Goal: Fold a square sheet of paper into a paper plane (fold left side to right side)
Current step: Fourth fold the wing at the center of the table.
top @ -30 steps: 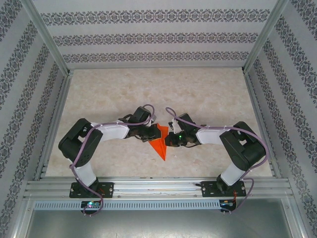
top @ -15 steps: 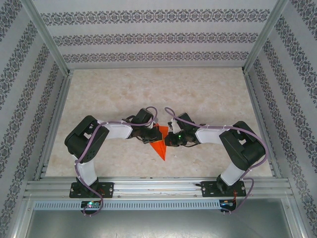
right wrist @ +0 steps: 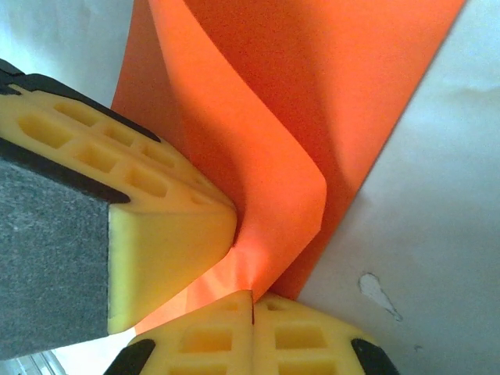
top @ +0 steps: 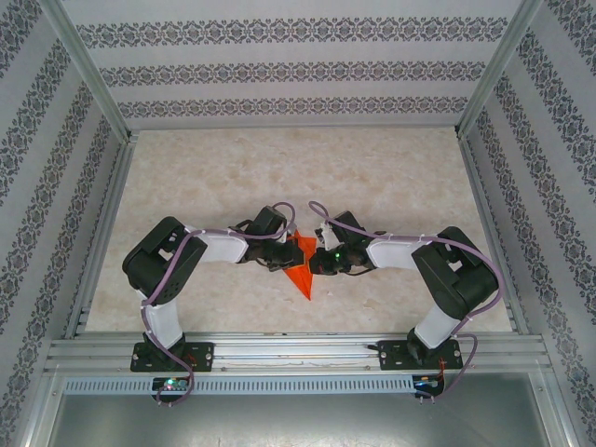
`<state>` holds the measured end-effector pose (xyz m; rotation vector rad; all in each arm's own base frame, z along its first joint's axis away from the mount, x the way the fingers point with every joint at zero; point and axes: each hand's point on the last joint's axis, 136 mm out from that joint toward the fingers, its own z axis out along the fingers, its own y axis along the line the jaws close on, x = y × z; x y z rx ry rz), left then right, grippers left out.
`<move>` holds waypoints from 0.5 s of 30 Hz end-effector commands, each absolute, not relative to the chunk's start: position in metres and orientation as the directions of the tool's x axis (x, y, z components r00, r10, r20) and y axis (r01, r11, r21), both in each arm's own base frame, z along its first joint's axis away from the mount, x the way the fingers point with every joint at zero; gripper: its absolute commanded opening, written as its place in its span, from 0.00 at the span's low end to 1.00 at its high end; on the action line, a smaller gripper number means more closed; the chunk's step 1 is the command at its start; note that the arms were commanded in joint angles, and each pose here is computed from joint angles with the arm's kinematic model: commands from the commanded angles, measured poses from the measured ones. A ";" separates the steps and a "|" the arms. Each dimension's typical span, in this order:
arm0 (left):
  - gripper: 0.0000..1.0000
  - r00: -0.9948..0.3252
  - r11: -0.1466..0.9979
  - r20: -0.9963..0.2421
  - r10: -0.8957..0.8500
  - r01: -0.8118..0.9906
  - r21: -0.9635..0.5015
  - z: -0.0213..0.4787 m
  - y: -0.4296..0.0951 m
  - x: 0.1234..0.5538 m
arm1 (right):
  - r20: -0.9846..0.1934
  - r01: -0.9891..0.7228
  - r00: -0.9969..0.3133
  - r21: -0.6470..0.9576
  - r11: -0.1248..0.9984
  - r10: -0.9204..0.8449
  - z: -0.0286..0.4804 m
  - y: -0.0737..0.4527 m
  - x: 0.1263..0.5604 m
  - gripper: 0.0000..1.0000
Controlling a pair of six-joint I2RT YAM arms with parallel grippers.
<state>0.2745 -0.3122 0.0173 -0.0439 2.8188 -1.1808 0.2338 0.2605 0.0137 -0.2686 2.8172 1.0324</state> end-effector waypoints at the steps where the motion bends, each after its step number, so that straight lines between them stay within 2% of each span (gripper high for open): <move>1: 0.00 -0.998 0.772 0.011 -0.067 -0.059 -0.633 -0.018 -0.292 0.252 | -0.080 -0.152 -0.988 0.554 0.818 -0.130 -0.005 0.242 0.213 0.06; 9: 0.00 -0.997 0.777 0.018 -0.077 -0.071 -0.625 -0.021 -0.289 0.250 | -0.189 -0.177 -0.979 0.622 0.763 -0.073 0.045 0.248 0.235 0.26; 12: 0.00 -0.997 0.776 0.018 -0.078 -0.072 -0.627 -0.021 -0.289 0.250 | -0.203 -0.176 -0.978 0.642 0.747 -0.057 0.055 0.245 0.232 0.29; 15: 0.00 -0.997 0.775 0.017 -0.079 -0.072 -0.628 -0.020 -0.289 0.250 | -0.185 -0.167 -0.981 0.669 0.724 -0.055 0.059 0.244 0.222 0.28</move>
